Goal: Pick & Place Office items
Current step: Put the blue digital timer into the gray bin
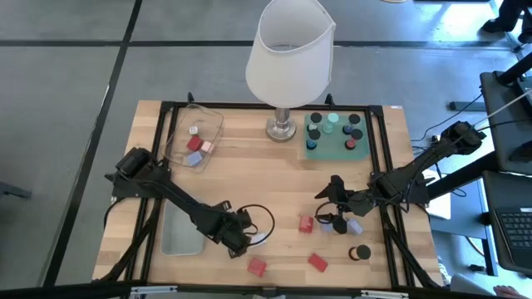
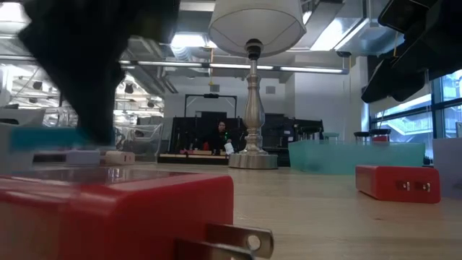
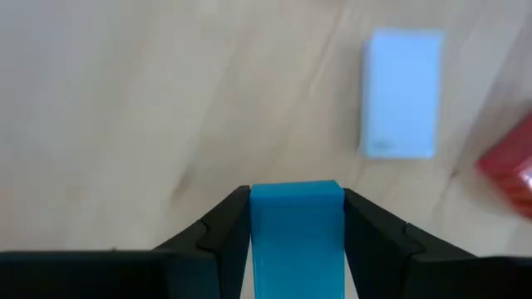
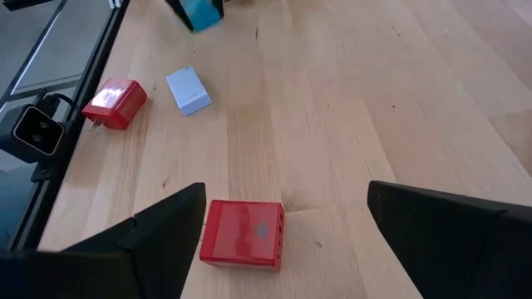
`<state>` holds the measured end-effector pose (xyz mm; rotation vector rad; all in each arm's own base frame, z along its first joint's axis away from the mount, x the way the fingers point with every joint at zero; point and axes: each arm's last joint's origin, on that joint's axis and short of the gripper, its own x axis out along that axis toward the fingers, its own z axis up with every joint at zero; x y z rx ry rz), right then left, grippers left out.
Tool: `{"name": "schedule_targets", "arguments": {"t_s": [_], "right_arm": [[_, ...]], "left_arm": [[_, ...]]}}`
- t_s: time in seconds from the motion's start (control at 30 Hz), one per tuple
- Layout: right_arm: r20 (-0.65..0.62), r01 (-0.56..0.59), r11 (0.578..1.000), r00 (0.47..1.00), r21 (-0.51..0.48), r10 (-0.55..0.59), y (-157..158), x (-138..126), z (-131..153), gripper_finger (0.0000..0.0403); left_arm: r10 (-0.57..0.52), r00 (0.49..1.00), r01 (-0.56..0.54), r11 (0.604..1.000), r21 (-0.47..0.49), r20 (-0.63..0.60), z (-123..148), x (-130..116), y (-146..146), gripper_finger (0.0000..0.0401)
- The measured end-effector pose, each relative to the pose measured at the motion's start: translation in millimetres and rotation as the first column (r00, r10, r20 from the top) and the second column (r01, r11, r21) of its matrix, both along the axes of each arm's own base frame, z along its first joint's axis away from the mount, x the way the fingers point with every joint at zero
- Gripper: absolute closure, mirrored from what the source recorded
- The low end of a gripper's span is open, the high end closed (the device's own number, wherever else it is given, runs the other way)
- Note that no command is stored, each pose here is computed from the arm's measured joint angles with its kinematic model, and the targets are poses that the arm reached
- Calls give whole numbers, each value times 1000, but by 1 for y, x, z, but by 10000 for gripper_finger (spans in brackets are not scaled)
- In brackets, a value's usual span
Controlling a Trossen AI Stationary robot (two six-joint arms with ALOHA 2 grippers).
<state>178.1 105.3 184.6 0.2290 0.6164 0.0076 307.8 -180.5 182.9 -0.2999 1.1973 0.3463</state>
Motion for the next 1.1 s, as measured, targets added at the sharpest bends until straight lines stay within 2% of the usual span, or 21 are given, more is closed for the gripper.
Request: {"name": "schedule_targets", "arguments": {"t_s": [0.13, 0.23, 0.37, 0.5, 0.67, 0.8, 0.97, 1.1], "right_arm": [[0, 0, 1000, 1000, 0, 0, 0, 0, 0, 64], [0, 0, 1000, 1000, 0, 0, 0, 0, 0, 64], [0, 0, 1000, 1000, 0, 0, 0, 0, 0, 64], [0, -1, 1000, 1000, 0, 1, 0, 0, 0, 64], [0, 0, 1000, 1000, 0, 0, 0, 0, 0, 64], [0, 0, 1000, 1000, 0, 0, 0, 0, 0, 64], [0, -1, 1000, 1000, 0, 1, 0, 0, 0, 64], [0, 0, 1000, 1000, 0, 0, 0, 0, 0, 64]], "left_arm": [[-2, 1000, 1, 996, 87, 13, 38, -6, 6, 248], [34, 999, -37, 987, 158, 18, 68, -19, 16, 248], [141, 990, -143, 963, 228, 25, 97, -52, 31, 248], [290, 956, -294, 933, 209, 53, 106, -90, 37, 247], [461, 886, -463, 880, 111, 40, 83, -128, 32, 246], [537, 843, -538, 840, 70, 24, 51, -146, 24, 247], [538, 843, -538, 843, -20, 25, 13, -154, 19, 244], [548, 836, -548, 836, -26, 26, -8, -160, 23, 246]]}}
